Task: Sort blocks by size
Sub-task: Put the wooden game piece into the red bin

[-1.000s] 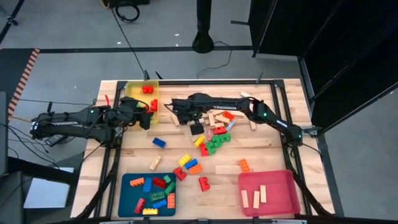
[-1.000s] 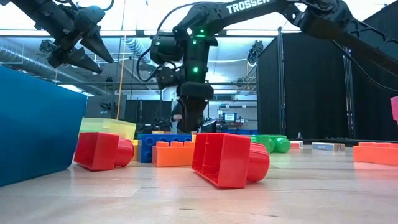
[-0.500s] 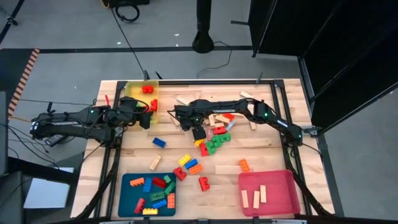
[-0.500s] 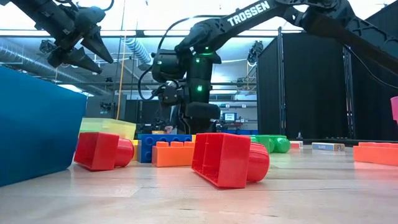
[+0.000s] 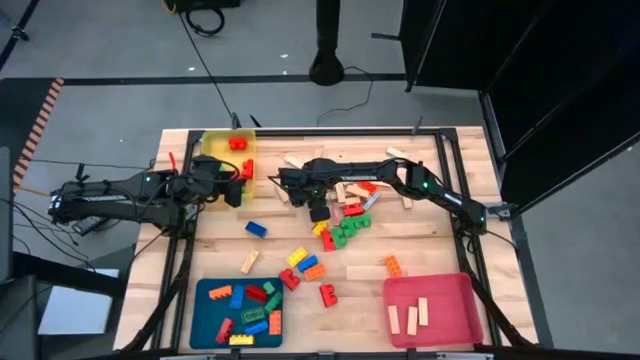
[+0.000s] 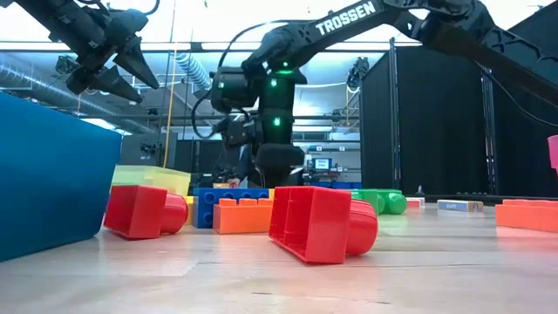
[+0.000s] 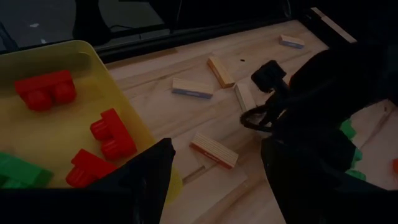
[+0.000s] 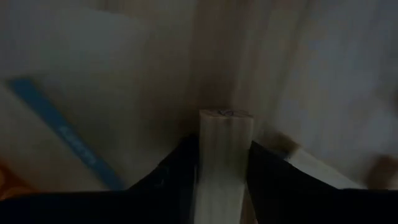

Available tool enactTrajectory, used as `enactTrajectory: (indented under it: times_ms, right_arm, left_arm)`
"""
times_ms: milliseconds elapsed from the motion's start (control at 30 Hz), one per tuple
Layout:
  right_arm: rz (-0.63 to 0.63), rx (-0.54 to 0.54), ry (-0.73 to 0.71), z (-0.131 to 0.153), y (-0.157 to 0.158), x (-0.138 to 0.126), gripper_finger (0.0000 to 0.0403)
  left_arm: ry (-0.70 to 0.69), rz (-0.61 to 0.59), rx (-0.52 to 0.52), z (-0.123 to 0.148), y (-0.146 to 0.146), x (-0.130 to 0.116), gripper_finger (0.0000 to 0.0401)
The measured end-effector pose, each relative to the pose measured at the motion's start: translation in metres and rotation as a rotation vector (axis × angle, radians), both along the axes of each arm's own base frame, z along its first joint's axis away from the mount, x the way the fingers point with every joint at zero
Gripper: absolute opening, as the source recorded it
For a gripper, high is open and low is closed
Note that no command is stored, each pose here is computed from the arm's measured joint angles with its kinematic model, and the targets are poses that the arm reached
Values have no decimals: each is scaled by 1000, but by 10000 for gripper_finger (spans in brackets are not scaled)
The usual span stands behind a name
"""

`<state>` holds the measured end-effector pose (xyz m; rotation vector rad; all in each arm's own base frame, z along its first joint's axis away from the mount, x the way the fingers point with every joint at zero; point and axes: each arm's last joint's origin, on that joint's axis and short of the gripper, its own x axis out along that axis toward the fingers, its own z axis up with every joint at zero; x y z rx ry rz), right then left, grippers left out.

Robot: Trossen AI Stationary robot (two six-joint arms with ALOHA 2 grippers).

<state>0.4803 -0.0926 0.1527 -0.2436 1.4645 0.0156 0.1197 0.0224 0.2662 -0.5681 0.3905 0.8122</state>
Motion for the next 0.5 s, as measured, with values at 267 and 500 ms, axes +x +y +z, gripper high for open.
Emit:
enactTrajectory:
  times_ms: [267, 500]
  right_arm:
    - [0, 2, 18, 55, 0, -3, 126]
    - [-27, 37, 8, 124, 10, -43, 126]
  left_arm:
    - [0, 0, 0, 0, 0, 0, 253]
    - [2, -2, 3, 0, 0, 0, 253]
